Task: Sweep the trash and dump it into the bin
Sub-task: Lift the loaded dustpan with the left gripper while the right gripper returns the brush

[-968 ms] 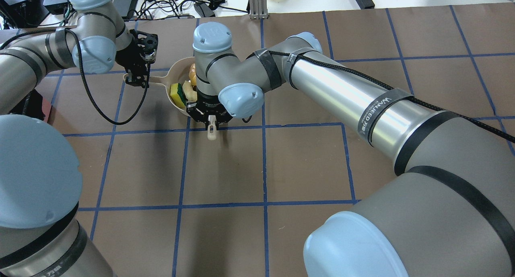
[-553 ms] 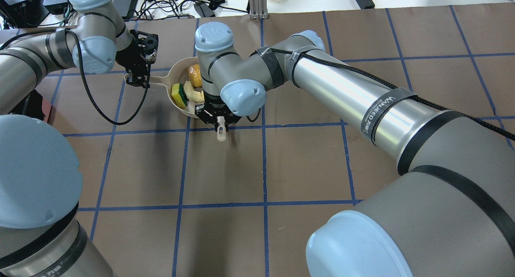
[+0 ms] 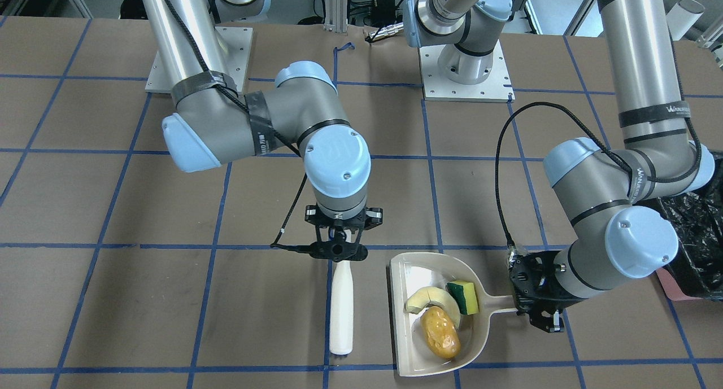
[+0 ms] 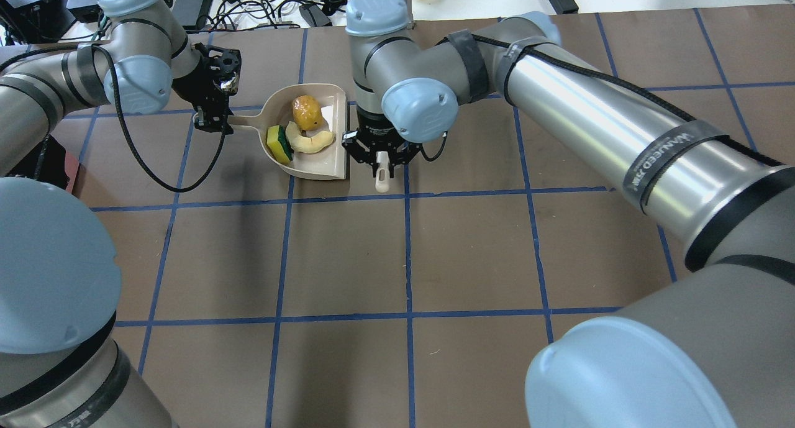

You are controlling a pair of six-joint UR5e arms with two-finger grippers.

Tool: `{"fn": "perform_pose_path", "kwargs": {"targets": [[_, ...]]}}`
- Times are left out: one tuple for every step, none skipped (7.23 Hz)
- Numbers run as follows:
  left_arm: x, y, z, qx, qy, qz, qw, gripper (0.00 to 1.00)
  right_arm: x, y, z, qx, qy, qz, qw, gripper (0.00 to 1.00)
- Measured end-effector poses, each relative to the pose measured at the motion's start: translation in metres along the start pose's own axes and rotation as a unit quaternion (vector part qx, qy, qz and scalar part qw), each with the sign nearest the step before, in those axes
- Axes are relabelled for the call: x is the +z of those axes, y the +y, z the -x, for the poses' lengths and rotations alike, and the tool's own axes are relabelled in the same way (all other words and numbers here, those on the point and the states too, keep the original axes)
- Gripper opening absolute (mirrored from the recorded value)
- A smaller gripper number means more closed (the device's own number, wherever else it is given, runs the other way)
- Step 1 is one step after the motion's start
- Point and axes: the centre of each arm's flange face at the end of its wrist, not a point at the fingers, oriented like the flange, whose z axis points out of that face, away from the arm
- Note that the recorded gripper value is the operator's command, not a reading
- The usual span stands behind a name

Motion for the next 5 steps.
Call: {"fn": "perform_pose_path", "kwargs": {"targets": [[-0.005, 0.005, 0.001, -0.002, -0.003, 0.000, 1.0000, 0.00, -0.005, -0.012, -0.033, 0.008, 0.003, 0.002, 1.0000, 0.00], [-0.012, 0.016, 0.002, -0.004, -0.007, 0.001, 1.0000, 0.00, -0.012, -0.025, -0.072, 0.014, 0.004, 0.001, 0.9999, 0.00], [-0.022, 0.036, 0.002, -0.007, -0.011, 0.001, 0.9999, 0.00, -0.022, -0.034, -0.121, 0.017, 0.005, 0.000, 0.9998, 0.00], [-0.033, 0.063, 0.001, -0.009, -0.012, -0.003, 0.9999, 0.00, -0.027, -0.035, -0.172, 0.010, 0.005, 0.002, 0.9999, 0.00], [-0.046, 0.092, -0.001, -0.013, -0.010, -0.010, 0.9998, 0.00, -0.028, -0.031, -0.223, 0.000, 0.002, 0.006, 1.0000, 0.00]]}}
